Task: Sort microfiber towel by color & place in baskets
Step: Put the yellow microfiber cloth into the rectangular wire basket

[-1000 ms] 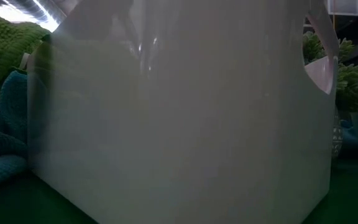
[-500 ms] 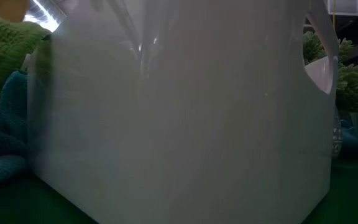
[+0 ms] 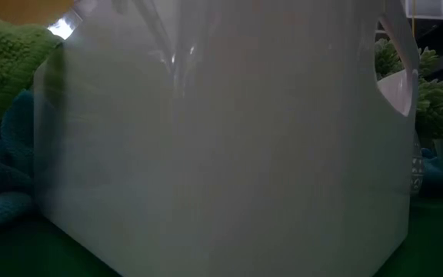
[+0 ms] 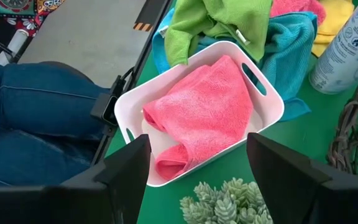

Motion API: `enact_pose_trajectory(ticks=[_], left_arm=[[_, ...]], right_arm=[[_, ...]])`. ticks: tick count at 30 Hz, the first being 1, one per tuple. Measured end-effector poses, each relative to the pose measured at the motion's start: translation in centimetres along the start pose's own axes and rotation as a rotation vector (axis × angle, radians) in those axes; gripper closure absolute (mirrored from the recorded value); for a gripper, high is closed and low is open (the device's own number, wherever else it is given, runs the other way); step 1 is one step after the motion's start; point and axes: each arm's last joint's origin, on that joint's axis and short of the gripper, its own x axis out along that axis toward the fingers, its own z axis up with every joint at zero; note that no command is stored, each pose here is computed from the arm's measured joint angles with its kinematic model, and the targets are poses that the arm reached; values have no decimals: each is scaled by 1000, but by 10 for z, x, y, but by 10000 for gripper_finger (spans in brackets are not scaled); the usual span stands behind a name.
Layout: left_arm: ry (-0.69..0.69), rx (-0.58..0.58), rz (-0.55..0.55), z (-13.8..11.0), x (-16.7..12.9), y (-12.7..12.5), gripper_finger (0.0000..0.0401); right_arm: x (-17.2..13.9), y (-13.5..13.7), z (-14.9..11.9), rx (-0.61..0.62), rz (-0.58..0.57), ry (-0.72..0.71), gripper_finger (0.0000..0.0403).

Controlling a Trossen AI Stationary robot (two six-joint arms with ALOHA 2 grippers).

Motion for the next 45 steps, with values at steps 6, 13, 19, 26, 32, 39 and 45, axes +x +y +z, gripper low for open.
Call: enact_pose_trajectory(ticks=[6,13,19,26,32,39,45], left_arm=[[-165,42,11,5,0,0,401],[-329,39,12,13,-5,3,401],[-445,8,-23,33,-24,14,401],[-492,-3,-55,73,-53,31,401],[-529,-21,-100,109,-83,50,401],[-605,-77,-132,144,-114,81,401],[-681,-145,-108,165,-125,116,401]], right_arm=[[0,0,0,0,0,0,139],[0,0,0,3,0,0,139],[0,0,0,4,0,1,139],[0,0,0,4,1,1,139],[1,0,0,4,1,1,139],[1,0,0,4,2,1,139],[1,0,0,4,2,4,139]])
